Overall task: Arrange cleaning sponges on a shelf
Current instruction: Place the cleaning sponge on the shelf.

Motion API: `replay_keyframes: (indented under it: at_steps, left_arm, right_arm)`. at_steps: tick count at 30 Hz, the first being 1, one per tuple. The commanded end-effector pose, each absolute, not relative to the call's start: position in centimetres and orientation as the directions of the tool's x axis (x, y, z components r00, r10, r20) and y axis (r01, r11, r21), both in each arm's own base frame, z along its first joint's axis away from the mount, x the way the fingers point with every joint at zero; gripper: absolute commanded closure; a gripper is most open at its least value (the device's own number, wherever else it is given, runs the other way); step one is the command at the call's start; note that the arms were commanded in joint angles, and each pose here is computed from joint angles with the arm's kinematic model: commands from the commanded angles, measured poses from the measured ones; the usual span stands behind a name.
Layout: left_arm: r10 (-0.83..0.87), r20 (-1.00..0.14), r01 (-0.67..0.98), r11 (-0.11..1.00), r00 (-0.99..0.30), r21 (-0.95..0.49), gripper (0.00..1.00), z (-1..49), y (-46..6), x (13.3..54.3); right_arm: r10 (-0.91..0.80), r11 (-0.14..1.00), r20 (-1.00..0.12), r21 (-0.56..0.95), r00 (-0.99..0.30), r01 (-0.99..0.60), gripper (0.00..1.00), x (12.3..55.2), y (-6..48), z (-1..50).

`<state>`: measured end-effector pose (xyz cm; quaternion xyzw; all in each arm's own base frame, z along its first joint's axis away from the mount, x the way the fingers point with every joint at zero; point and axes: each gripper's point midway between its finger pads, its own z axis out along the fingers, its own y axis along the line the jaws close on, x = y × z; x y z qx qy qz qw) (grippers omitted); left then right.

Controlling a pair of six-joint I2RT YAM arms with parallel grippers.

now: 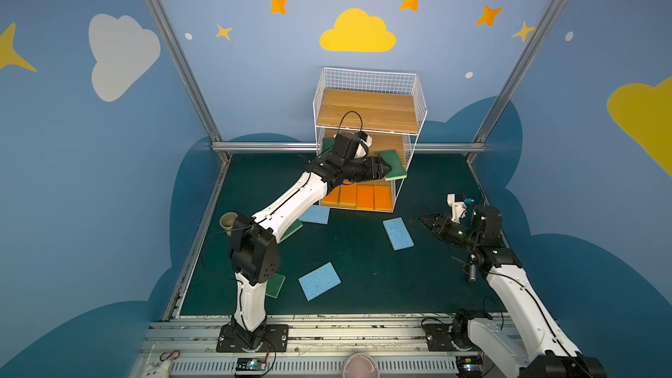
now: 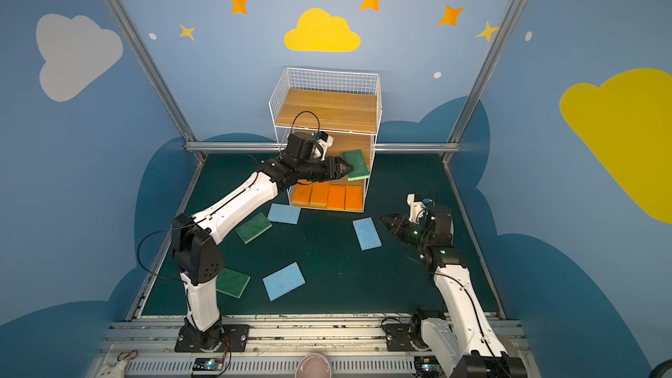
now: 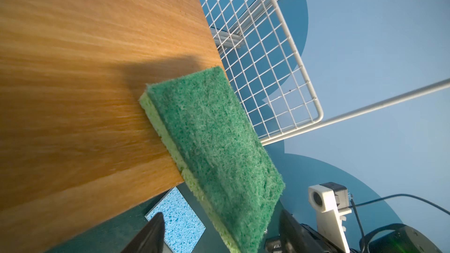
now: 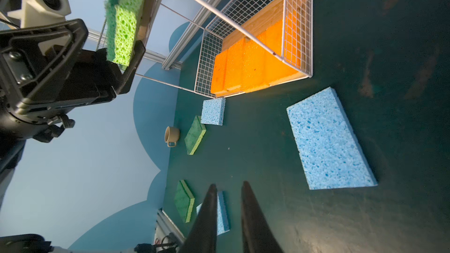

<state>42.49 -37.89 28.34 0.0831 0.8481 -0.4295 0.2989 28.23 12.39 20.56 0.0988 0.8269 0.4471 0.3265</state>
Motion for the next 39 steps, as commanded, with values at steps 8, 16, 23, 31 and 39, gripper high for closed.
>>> replay_keyframes:
  at_steps: [8, 16, 23, 31, 39]
  left_arm:
    - [-0.136, -0.656, 0.42, 0.669, -0.743, -0.614, 0.04, 29.7, -36.8, 39.0]
    - [-0.176, -0.683, 0.375, 0.726, -0.709, -0.576, 0.03, 28.6, -32.8, 35.0]
    - [-0.182, -0.675, 0.316, 0.777, -0.715, -0.544, 0.03, 25.3, -28.5, 31.6]
    - [-0.195, -0.67, 0.264, 0.813, -0.717, -0.52, 0.03, 22.4, -24.9, 29.2]
    - [-0.216, -0.655, 0.236, 0.814, -0.724, -0.53, 0.03, 21.1, -23.0, 28.4]
  right_arm:
    - [0.414, 0.567, -0.543, 0.781, -0.731, -0.26, 1.0, 28.3, 14.2, 24.7]
    - [0.387, 0.584, -0.599, 0.748, -0.701, -0.317, 1.0, 29.4, 15.8, 27.0]
    - [0.365, 0.609, -0.646, 0.71, -0.671, -0.352, 1.0, 32.0, 17.1, 28.9]
    - [0.333, 0.622, -0.668, 0.686, -0.665, -0.378, 1.0, 34.2, 19.0, 29.9]
    - [0.303, 0.643, -0.68, 0.663, -0.668, -0.383, 1.0, 35.8, 20.8, 29.7]
